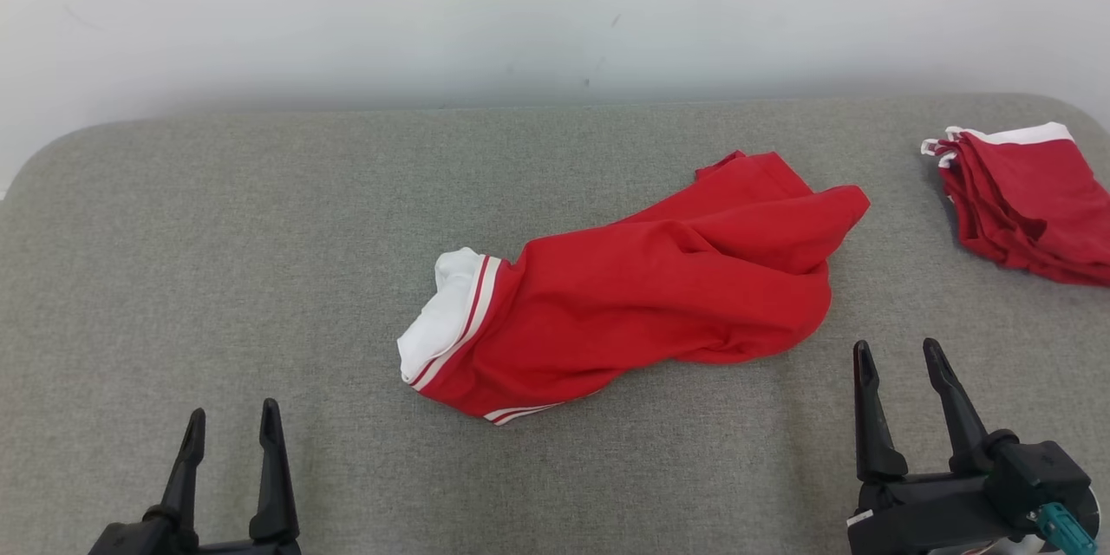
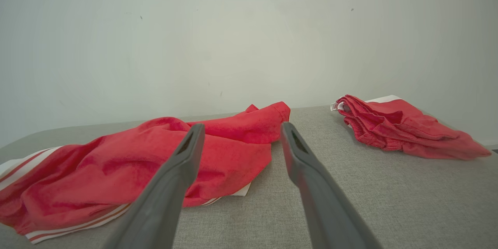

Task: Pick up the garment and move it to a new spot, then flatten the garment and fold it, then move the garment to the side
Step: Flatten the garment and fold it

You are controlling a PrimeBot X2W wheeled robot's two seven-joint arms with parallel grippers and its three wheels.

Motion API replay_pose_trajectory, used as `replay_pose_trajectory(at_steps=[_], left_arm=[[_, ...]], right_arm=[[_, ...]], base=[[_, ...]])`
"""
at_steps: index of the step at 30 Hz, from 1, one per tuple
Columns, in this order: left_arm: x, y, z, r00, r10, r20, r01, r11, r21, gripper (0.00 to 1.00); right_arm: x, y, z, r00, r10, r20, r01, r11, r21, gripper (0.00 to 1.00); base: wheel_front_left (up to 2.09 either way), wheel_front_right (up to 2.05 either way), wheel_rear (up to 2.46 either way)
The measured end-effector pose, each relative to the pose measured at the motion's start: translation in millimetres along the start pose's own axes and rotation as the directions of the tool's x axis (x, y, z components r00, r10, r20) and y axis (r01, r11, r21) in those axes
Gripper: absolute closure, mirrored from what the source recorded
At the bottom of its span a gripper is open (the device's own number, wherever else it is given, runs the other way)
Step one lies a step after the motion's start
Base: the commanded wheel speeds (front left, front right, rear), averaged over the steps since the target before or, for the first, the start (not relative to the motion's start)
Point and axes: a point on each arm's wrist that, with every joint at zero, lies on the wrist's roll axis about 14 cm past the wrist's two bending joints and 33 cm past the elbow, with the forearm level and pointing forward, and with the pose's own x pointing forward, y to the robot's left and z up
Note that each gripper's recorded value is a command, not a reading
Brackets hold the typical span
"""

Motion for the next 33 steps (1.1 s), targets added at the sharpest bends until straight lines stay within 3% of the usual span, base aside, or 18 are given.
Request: replay_pose_trajectory(at_steps=[5,17,24,29,30,31,33], left_arm=[[0.4,-2.6,-4.3,1.000,-0.011,-0.013,0.011,1.000,0.005,0.00],[39.2,-47.8,-8.9,0.982,-0.187,-0.027,0.188,0.982,0.027,0.00],[44.1,-83.7,-57.1,0.936,-0.306,-0.174,0.306,0.952,-0.027,0.00],[45.9,-87.4,-81.9,0.913,-0.323,-0.249,0.325,0.945,-0.038,0.00],[47.5,-89.0,-83.4,0.911,-0.328,-0.252,0.328,0.944,-0.041,0.13],[49.2,-90.4,-84.9,0.909,-0.330,-0.254,0.330,0.943,-0.046,0.99],[53.4,-93.6,-85.2,0.906,-0.339,-0.252,0.337,0.940,-0.052,1.00]], right_arm=[[-0.3,-0.8,-1.8,1.000,-0.003,-0.006,0.003,1.000,0.000,0.00],[0.1,-2.8,-9.6,1.000,-0.009,-0.028,0.009,1.000,0.004,0.00],[-1.5,-14.3,-13.2,0.998,-0.043,-0.040,0.044,0.999,0.004,0.00],[-3.6,-22.0,-17.4,0.996,-0.067,-0.053,0.067,0.998,0.000,0.00],[-3.8,-23.1,-18.0,0.996,-0.070,-0.055,0.070,0.998,-0.001,0.00],[-3.8,-24.3,-18.6,0.996,-0.073,-0.057,0.073,0.997,-0.002,0.00],[-3.5,-26.7,-19.6,0.995,-0.079,-0.059,0.079,0.997,-0.005,0.00]], base=[[0.00,0.00,0.00],[0.00,0.00,0.00],[0.00,0.00,0.00],[0.00,0.00,0.00],[0.00,0.00,0.00],[0.00,0.00,0.00],[0.00,0.00,0.00]])
